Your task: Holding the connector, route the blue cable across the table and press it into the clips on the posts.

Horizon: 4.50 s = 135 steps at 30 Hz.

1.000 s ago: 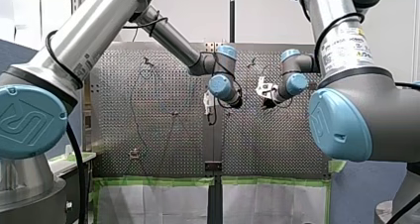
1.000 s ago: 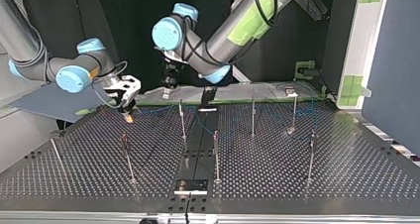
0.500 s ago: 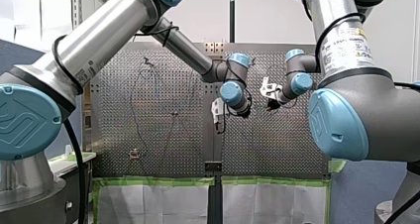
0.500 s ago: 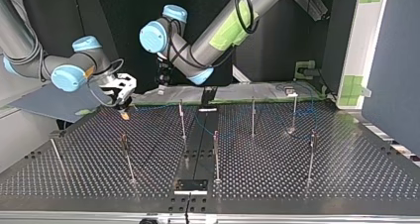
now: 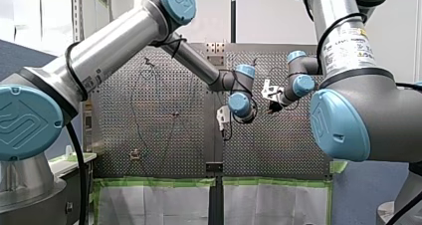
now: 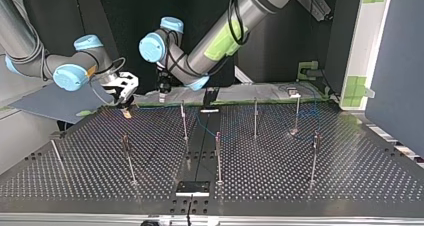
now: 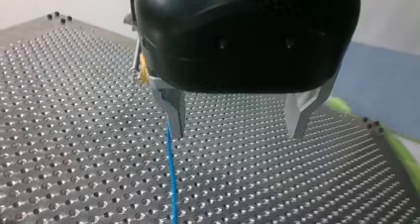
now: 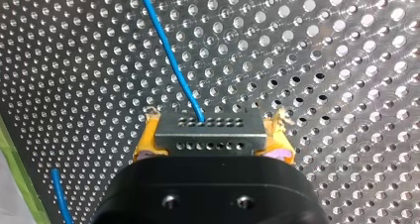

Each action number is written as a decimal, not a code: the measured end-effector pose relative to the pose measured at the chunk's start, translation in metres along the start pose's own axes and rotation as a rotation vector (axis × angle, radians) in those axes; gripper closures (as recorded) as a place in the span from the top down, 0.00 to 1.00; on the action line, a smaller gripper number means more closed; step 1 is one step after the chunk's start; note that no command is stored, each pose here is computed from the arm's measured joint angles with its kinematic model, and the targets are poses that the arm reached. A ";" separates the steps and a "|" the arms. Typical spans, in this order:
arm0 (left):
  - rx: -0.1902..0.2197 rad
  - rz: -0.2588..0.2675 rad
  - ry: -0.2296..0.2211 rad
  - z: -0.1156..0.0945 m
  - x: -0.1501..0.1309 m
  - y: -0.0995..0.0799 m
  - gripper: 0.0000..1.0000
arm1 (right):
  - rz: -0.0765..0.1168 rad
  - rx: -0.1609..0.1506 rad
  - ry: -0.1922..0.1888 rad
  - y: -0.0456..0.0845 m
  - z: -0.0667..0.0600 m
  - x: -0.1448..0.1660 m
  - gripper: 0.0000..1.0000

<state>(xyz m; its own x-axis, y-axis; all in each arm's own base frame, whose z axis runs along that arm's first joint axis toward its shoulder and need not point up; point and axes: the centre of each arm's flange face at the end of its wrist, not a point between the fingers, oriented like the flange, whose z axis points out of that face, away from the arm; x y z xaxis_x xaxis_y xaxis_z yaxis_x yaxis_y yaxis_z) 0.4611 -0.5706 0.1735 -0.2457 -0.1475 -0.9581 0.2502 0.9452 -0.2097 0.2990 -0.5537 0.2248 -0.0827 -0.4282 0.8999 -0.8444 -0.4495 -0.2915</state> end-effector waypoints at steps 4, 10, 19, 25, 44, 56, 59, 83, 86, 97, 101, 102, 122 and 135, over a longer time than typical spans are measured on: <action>0.000 -0.027 -0.043 0.010 -0.013 -0.004 0.98 | 0.000 0.000 0.000 0.000 0.000 -0.001 0.00; 0.007 -0.057 -0.086 0.021 -0.032 -0.011 0.98 | 0.000 0.000 0.001 0.000 0.000 0.000 0.00; 0.004 -0.064 -0.039 0.043 -0.014 -0.008 0.98 | -0.001 0.006 0.003 0.000 0.000 0.000 0.00; -0.016 -0.056 -0.006 0.057 0.002 -0.003 0.98 | -0.001 0.010 0.004 0.000 0.001 0.001 0.00; -0.031 -0.097 -0.090 0.075 -0.022 -0.030 0.00 | -0.002 0.010 0.005 0.001 0.001 0.001 0.00; -0.070 -0.120 -0.099 0.075 -0.023 -0.025 0.00 | -0.005 0.006 0.022 0.003 0.000 0.012 0.00; -0.078 -0.115 -0.090 0.075 -0.019 -0.021 0.00 | -0.007 0.006 0.035 0.003 -0.001 0.020 0.00; -0.059 -0.142 -0.156 0.026 -0.127 -0.043 0.00 | -0.036 0.092 0.148 -0.033 -0.047 0.118 0.00; -0.055 -0.150 -0.174 0.018 -0.142 -0.047 0.00 | -0.045 0.102 0.168 -0.040 -0.057 0.137 0.00; -0.069 -0.157 -0.189 0.004 -0.162 -0.051 0.00 | -0.047 0.104 0.187 -0.049 -0.076 0.166 0.00; -0.073 -0.158 -0.189 0.002 -0.163 -0.052 0.00 | -0.048 0.103 0.192 -0.050 -0.079 0.170 0.00; -0.074 -0.160 -0.190 0.001 -0.164 -0.052 0.00 | -0.049 0.105 0.194 -0.051 -0.080 0.172 0.00; -0.068 -0.189 -0.235 -0.014 -0.200 -0.053 0.00 | -0.065 0.137 0.212 -0.062 -0.086 0.191 0.00; -0.028 -0.196 -0.300 0.018 -0.219 -0.026 0.00 | -0.062 0.176 0.217 -0.061 -0.080 0.197 0.00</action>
<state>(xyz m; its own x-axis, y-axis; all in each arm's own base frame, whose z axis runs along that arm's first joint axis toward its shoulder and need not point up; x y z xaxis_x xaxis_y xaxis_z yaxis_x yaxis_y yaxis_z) 0.5257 -0.5685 0.3854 0.0005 -0.4016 -0.9158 0.1985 0.8976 -0.3935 0.2921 -0.5480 0.4452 -0.1614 -0.2263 0.9606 -0.7481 -0.6068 -0.2686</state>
